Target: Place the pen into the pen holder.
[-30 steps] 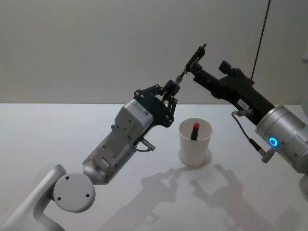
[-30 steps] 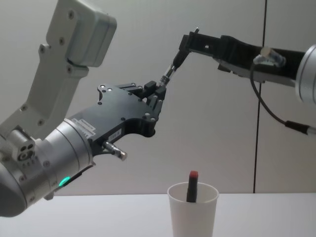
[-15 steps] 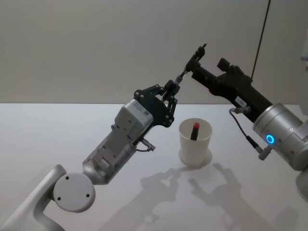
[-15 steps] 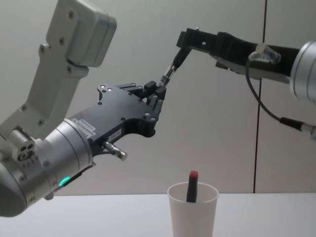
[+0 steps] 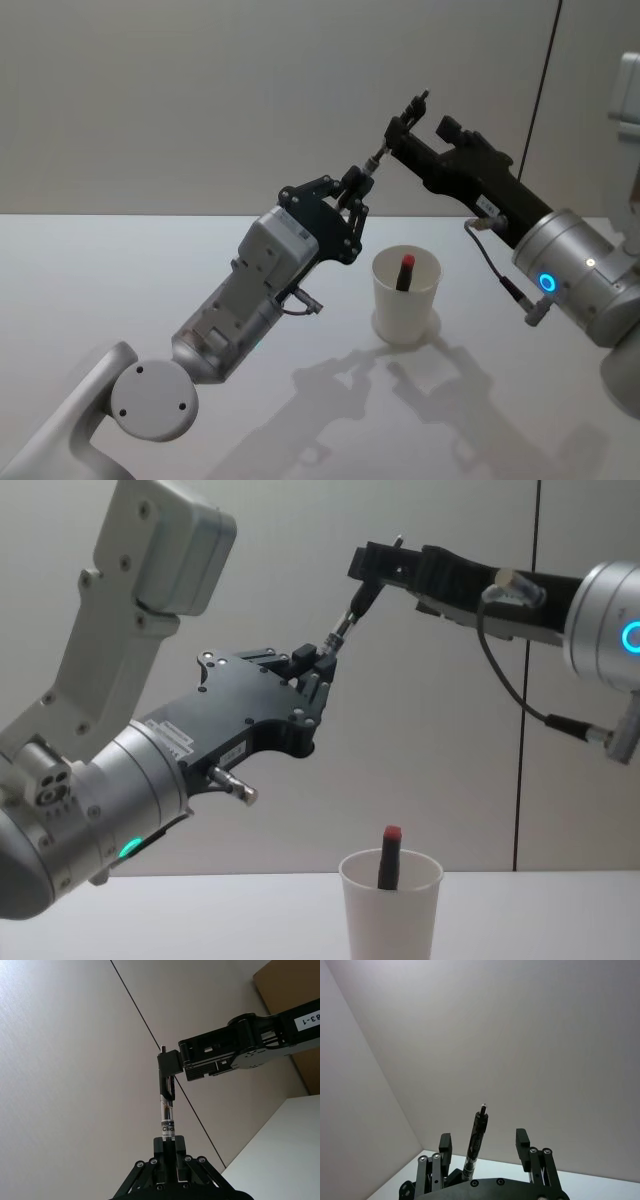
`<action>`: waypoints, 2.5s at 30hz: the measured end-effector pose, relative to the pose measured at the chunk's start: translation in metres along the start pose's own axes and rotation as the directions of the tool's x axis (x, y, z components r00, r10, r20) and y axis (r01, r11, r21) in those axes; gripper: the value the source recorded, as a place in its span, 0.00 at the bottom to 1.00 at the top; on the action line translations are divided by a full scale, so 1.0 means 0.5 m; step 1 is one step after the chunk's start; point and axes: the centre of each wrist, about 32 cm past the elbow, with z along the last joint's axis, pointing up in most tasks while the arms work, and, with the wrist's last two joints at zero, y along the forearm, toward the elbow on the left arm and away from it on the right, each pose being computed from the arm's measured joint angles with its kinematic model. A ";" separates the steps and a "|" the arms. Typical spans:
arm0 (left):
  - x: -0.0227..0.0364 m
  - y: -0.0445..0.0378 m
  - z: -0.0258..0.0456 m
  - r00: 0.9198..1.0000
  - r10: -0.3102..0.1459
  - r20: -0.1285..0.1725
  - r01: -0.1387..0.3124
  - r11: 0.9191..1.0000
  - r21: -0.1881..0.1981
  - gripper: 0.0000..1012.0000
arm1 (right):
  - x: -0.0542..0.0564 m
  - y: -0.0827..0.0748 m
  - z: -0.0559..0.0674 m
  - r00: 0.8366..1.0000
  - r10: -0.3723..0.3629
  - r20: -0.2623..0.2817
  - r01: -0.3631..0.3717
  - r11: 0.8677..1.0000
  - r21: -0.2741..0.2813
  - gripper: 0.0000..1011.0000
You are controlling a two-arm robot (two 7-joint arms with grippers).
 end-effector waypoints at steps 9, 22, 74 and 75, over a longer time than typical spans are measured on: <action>0.000 0.000 0.000 1.000 0.000 0.000 0.000 1.000 0.000 0.13 | -0.003 0.010 -0.001 1.000 -0.001 0.003 0.001 1.000 0.005 0.56; 0.000 0.000 0.000 1.000 0.000 0.000 0.000 1.000 0.000 0.13 | -0.005 0.020 0.002 1.000 0.000 0.003 0.000 1.000 0.015 0.16; 0.000 0.000 0.000 1.000 0.000 0.000 0.000 1.000 0.000 0.99 | -0.007 0.030 0.012 0.998 -0.041 0.052 0.038 0.998 0.050 0.10; 0.000 0.000 0.000 1.000 0.000 0.000 0.000 1.000 0.000 0.99 | -0.006 0.030 0.012 0.997 -0.045 0.058 0.042 0.998 0.051 0.10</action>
